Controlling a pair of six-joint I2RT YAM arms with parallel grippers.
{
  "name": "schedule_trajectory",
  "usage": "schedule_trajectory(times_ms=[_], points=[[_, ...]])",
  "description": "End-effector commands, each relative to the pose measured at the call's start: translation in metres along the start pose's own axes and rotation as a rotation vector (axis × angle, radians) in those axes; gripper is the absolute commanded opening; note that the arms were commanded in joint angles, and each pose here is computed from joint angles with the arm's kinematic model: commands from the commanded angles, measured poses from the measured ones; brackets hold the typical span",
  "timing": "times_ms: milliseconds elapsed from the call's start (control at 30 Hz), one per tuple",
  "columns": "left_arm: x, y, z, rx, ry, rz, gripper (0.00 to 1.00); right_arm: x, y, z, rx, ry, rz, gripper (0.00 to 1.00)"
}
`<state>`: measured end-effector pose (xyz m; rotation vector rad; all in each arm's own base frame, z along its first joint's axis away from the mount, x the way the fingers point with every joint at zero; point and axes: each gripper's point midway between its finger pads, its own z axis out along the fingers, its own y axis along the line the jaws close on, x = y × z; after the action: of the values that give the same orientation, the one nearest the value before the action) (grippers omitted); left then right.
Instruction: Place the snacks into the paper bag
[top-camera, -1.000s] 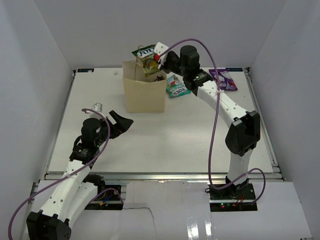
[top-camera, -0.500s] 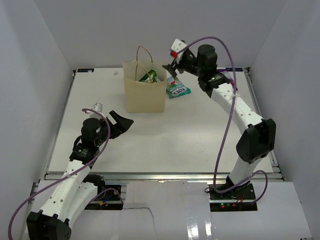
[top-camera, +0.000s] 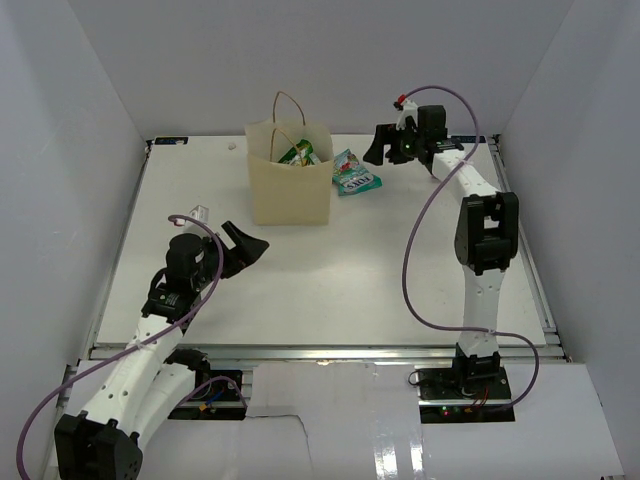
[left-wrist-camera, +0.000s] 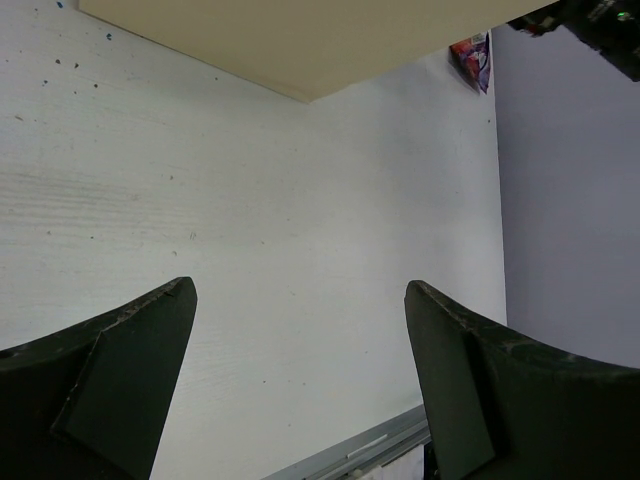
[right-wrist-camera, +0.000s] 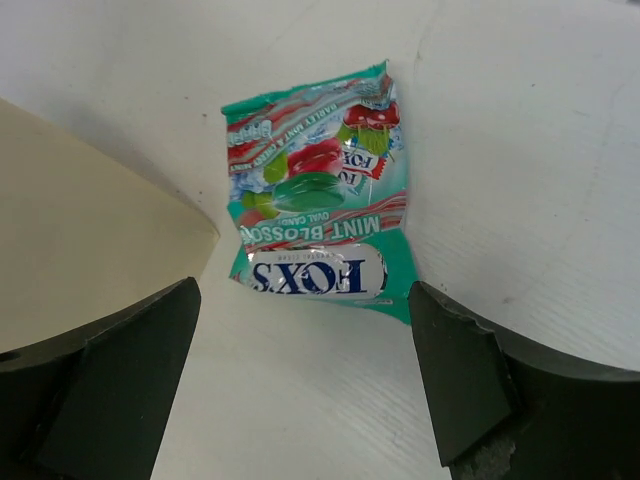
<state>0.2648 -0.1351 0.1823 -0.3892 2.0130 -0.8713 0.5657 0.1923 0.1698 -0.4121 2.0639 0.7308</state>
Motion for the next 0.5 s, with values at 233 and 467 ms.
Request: schedule_trajectory(times_ms=[233,467], points=[[-0.006,-0.01,-0.001,0.02,-0.003,-0.009,0.95,0.008,-0.03,0.062,0.008,-0.008,-0.097,0.94],[-0.009,-0.017,0.001,0.036,0.003,-0.021,0.95,0.061,-0.037,0.081,0.023,0.093,-0.059,1.0]])
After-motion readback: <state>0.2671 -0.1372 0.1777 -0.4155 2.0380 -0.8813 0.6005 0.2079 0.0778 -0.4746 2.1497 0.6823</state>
